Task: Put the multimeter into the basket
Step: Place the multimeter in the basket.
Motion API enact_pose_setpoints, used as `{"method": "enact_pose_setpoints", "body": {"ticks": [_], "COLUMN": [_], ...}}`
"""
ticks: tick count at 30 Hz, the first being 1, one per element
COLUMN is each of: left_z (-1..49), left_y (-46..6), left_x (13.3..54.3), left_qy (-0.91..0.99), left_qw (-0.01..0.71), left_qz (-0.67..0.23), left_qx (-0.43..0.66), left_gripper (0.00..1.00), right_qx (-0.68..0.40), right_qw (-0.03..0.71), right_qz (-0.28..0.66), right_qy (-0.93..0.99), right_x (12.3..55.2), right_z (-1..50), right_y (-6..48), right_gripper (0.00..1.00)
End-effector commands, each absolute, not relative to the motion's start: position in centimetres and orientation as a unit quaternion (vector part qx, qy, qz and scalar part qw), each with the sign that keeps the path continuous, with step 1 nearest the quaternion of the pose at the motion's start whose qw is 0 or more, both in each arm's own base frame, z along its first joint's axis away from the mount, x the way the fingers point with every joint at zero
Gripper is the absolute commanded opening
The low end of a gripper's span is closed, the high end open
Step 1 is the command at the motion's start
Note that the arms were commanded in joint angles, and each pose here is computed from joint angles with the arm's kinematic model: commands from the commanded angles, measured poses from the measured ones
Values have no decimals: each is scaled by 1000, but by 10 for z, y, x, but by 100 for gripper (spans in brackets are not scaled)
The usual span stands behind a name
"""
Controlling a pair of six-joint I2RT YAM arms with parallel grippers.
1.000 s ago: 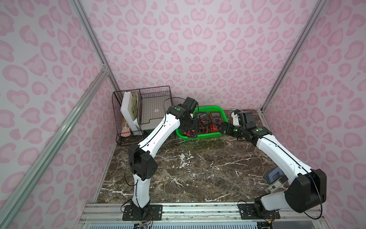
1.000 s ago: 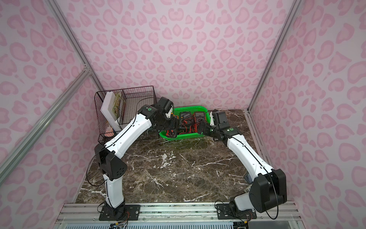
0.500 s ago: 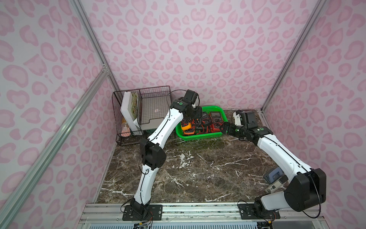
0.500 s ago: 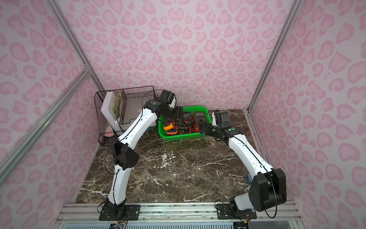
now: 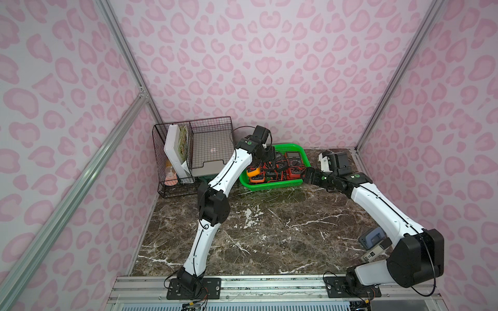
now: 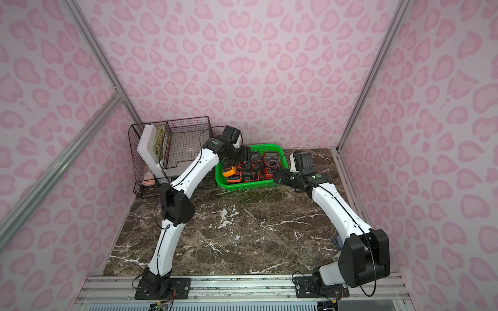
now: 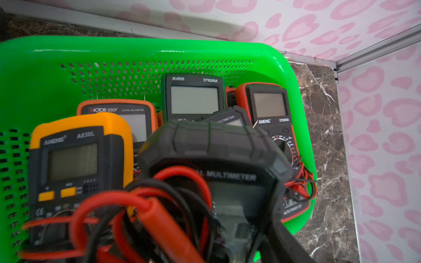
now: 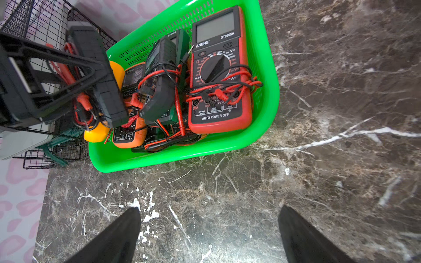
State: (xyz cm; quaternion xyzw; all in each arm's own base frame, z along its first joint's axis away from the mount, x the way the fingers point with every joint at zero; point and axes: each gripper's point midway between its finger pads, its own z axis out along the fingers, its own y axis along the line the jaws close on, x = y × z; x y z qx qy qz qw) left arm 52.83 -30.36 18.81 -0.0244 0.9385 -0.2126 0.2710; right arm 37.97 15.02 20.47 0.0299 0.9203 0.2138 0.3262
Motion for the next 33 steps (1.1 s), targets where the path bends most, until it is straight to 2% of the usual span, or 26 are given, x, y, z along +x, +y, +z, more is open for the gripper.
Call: {"method": "enact_pose_setpoints", "body": {"ticks": [1,5,7,9,14,15,25,33], "left_z": [189,181,179,179,183,186,232,287], "left_y": [-302,-297,-296,-297,-298,-299,-309,-308], "left_x": [534,533,533,533,533,533,532,509], "left_qy": [936,941,942,942,940,939,917,902], "left_qw": [278,268,266,265,267,269,302,341], "left_qz": [-214,-205,-205,-207,-213,-216,-260,-261], "left_qx": [-26,-25,-25,-22,-20,-18,-2,36], "left_gripper": [13,32,46,66,96,98,99,99], "right_qx": [29,31,32,34,34,34,36,40], "right_qw": [322,321,322,321,322,323,334,358], "right_qz": [214,216,217,217,219,219,223,214], "right_qy": [922,921,921,921,920,920,915,908], "right_x": [376,375,375,375,375,375,375,381], "right_z": [205,204,205,203,205,206,215,229], "right_y": [149,149,149,149,149,149,149,143], "right_gripper": [99,99,99,99,99,99,99,99]}}
